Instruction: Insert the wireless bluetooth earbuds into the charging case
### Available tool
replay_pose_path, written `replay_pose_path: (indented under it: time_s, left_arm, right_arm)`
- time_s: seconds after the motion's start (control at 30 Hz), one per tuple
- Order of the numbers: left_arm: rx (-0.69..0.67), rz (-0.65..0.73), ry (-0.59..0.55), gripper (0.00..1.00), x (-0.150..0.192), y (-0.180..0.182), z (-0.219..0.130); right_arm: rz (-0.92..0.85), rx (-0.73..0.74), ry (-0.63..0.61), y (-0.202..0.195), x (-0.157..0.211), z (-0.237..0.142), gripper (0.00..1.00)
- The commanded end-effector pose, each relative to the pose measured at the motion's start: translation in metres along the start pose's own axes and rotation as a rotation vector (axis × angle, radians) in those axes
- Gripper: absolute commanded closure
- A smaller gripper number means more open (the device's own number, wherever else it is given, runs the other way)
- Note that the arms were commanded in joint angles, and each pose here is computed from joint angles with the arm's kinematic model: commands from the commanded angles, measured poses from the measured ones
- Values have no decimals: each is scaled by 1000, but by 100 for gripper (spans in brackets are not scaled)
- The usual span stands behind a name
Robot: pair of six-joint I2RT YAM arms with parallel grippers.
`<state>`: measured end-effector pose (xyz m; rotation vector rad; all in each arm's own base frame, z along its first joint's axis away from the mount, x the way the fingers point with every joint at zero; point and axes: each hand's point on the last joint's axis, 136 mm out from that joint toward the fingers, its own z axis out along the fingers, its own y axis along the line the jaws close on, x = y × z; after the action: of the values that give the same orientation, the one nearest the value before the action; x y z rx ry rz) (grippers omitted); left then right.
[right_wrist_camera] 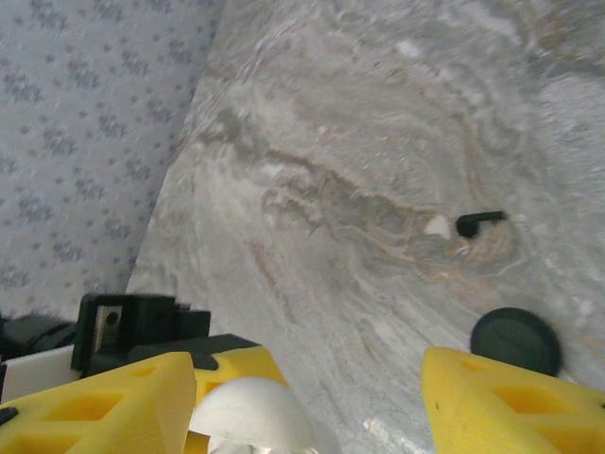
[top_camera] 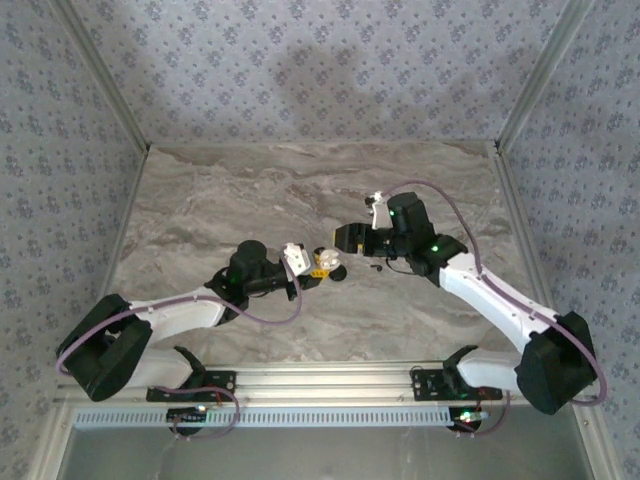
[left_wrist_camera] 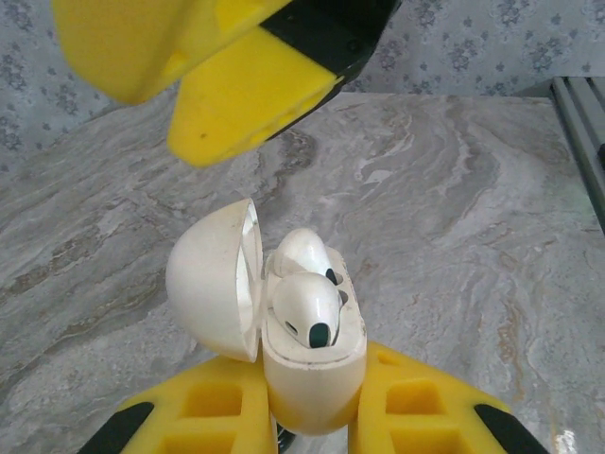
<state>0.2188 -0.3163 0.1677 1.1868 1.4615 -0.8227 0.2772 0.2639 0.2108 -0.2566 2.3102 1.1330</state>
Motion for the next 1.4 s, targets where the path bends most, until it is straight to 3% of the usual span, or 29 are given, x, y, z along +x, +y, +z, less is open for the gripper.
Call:
replay_pose_path:
  time_s: [0.0,0.3,0.5,0.67,0.73,0.87,0.93,1.37]
  left_arm:
    - [39,42,-70,95,-30,-5,-2]
    - [32,36,-60,95,-30,-3,-3]
    - [9,15,-45,95,-25,2,-3]
    - [0,-14,-59,95,-24,6,-7]
    - [12,-11,-59,95,-24,5,-7]
    - [48,-6,-72,95,-29,-1,-7]
    - [57,-1,-79,95,-32,-2,-8]
    - [63,7,-81,95,-37,-3,-9]
  right_arm:
    - [-66,-112,67,19,5,5,34]
    - [-101,-242,129,39,14,15,43]
    - [-134,-316,98,53,19,-4,57]
    - [-123,-302,87,47,22,-20,61]
    - [-119,-261,72,39,20,-23,59]
    - [-123,-197,63,28,6,-23,41]
    - [-129,-199,87,28,6,-17,37]
    - [-155,-316,223,50,26,14,40]
